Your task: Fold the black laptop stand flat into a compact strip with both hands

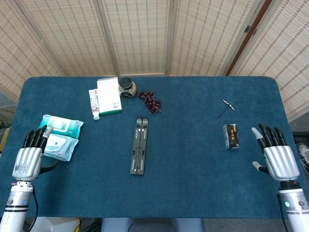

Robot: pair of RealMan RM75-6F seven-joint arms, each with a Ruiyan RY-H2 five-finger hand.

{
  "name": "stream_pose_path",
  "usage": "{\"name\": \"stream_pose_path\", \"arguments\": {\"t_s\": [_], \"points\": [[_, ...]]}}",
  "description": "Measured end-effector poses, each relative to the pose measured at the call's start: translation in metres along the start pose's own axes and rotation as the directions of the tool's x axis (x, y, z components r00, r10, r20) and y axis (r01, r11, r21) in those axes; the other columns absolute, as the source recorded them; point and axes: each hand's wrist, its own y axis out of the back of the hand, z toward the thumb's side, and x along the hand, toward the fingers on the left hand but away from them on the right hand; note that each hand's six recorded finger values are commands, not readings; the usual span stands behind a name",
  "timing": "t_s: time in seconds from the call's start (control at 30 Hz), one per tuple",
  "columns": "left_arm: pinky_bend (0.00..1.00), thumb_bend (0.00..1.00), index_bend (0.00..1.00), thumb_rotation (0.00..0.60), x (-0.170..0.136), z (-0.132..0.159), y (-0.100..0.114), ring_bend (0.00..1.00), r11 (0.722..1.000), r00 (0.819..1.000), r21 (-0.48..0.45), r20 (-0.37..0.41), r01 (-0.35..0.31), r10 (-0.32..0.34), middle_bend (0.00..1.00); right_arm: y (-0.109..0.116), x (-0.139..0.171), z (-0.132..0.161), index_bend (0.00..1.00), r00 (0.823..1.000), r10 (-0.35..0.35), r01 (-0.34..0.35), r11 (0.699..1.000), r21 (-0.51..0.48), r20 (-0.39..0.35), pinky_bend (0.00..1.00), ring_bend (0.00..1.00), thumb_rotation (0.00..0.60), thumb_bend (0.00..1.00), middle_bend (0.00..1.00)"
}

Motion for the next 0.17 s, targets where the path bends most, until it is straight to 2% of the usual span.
{"name": "stream_pose_path", "arguments": {"t_s": [0.17], "points": [[0.0, 0.15, 0.03, 0.6, -0.024, -0.003, 0.002, 0.06, 1.0, 0.999, 0.002, -0.031, 0.008, -0.008, 0.03, -0.004, 0.022, -0.011, 0.0, 0.999, 0.004, -0.003, 1.0, -0.02, 0.05, 0.0, 0.0, 0.6, 0.04, 0.0]]}}
